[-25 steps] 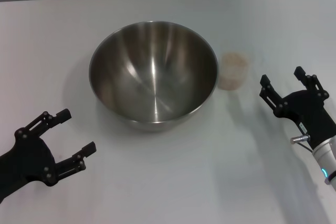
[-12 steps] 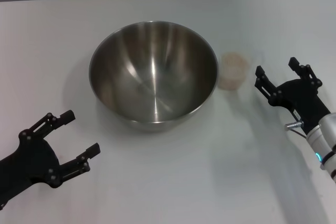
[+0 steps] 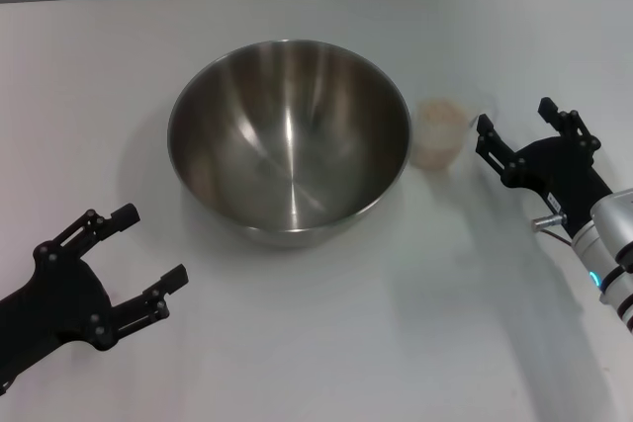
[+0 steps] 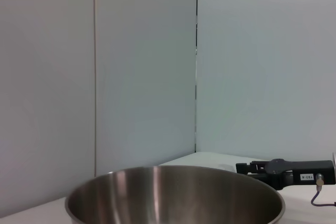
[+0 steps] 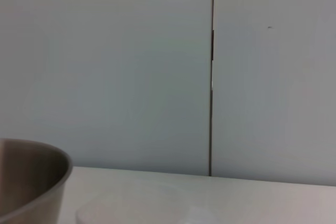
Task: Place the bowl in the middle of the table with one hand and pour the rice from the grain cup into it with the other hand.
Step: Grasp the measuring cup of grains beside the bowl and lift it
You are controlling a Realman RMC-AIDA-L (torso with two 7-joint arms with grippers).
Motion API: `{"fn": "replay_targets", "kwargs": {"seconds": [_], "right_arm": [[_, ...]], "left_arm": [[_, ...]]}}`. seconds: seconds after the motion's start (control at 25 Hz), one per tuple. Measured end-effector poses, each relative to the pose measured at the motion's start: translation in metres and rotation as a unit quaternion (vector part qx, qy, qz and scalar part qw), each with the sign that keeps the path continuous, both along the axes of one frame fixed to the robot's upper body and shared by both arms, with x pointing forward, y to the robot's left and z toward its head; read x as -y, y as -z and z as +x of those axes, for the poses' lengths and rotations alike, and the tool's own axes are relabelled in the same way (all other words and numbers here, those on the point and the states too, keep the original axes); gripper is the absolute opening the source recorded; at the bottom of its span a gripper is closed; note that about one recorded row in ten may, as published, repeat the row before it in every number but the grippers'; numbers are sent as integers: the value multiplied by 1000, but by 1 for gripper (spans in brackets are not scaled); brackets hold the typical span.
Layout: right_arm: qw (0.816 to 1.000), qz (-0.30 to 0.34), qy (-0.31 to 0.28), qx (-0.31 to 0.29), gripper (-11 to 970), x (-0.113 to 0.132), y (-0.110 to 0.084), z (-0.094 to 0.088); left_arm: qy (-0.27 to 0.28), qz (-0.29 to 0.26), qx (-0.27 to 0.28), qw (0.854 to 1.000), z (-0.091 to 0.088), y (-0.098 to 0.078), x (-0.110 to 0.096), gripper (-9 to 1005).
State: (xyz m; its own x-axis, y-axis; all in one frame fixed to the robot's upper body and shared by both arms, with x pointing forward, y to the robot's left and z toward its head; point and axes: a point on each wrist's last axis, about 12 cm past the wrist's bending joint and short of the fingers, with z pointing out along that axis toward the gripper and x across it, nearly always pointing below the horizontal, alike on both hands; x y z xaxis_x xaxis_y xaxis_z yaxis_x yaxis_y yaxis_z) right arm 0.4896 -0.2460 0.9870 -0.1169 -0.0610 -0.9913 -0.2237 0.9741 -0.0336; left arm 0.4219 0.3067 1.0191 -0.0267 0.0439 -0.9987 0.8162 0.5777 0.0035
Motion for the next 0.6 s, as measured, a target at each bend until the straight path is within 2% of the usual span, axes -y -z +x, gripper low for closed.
{"fn": "replay_targets", "kwargs": {"seconds": [0.6], "right_arm": [[1000, -11, -2, -2, 819, 0, -5, 20]], "left_arm": [[-7, -10, 5, 1000, -1, -1, 1, 870]]}}
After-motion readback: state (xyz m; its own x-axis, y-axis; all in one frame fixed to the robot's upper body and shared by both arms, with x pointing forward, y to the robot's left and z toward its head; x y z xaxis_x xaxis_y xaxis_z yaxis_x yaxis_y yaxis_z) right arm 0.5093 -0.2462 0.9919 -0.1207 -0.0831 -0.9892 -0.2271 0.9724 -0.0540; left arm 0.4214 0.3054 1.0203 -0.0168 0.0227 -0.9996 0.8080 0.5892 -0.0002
